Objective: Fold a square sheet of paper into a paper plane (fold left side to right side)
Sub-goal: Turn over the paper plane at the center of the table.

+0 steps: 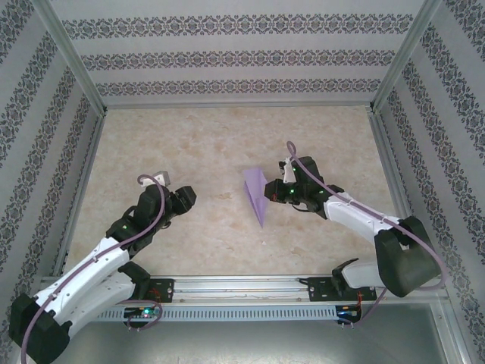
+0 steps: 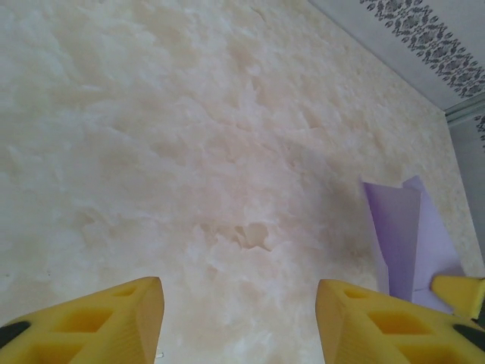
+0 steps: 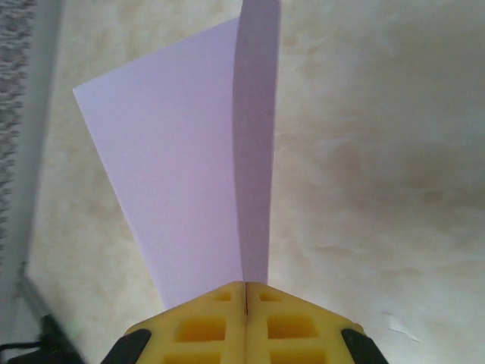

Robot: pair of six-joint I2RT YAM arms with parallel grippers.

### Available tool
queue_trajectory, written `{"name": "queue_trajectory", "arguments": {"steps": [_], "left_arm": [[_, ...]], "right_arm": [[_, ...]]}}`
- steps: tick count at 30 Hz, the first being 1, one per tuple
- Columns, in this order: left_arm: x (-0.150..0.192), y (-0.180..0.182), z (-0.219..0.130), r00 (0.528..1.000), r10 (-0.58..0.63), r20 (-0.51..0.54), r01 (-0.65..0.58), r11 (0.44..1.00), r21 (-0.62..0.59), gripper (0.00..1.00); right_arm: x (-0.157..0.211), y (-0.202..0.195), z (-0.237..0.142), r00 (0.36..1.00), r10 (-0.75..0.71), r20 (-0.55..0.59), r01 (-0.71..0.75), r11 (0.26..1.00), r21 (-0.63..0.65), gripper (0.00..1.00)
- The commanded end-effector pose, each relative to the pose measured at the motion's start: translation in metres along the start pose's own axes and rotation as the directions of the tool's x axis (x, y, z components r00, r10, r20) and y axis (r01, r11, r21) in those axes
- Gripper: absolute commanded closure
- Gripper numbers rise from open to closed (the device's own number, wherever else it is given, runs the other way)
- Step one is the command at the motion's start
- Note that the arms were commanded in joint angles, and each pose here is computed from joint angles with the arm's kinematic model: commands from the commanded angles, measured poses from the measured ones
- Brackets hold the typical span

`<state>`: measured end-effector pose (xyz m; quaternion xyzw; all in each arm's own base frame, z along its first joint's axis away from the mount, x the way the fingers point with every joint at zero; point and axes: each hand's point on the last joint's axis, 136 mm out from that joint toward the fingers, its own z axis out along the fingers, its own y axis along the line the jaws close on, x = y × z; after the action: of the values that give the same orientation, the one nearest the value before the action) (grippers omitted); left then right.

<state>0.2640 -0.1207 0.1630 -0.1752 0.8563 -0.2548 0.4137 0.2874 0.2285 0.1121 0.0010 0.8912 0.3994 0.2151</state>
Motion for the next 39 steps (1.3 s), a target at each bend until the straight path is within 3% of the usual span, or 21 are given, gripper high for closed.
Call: {"name": "queue_trajectory", "arguments": {"steps": [1,10,24,39], "left_arm": [[-0.001,0.006,-0.003,1.0,0.016,0.002,-0.016,1.0,-0.014,0.43],[0.004,0.006,0.002,1.0,0.014,-0.028,-0.014,1.0,-0.005,0.42],[0.01,0.009,0.009,0.998,0.012,-0.06,-0.013,1.0,-0.015,0.41],[0.012,0.009,0.01,0.998,0.013,-0.069,-0.015,1.0,-0.016,0.41]], "right_arm": [[-0.005,0.036,0.007,0.999,0.041,0.004,-0.039,0.97,-0.241,1.0],[0.016,0.003,0.054,0.997,0.07,-0.041,-0.076,0.982,-0.173,1.0],[0.031,-0.033,0.066,0.996,0.069,-0.062,-0.072,0.996,-0.057,1.0],[0.032,-0.041,0.062,0.997,0.054,-0.057,-0.054,0.999,-0.002,0.84]]}}
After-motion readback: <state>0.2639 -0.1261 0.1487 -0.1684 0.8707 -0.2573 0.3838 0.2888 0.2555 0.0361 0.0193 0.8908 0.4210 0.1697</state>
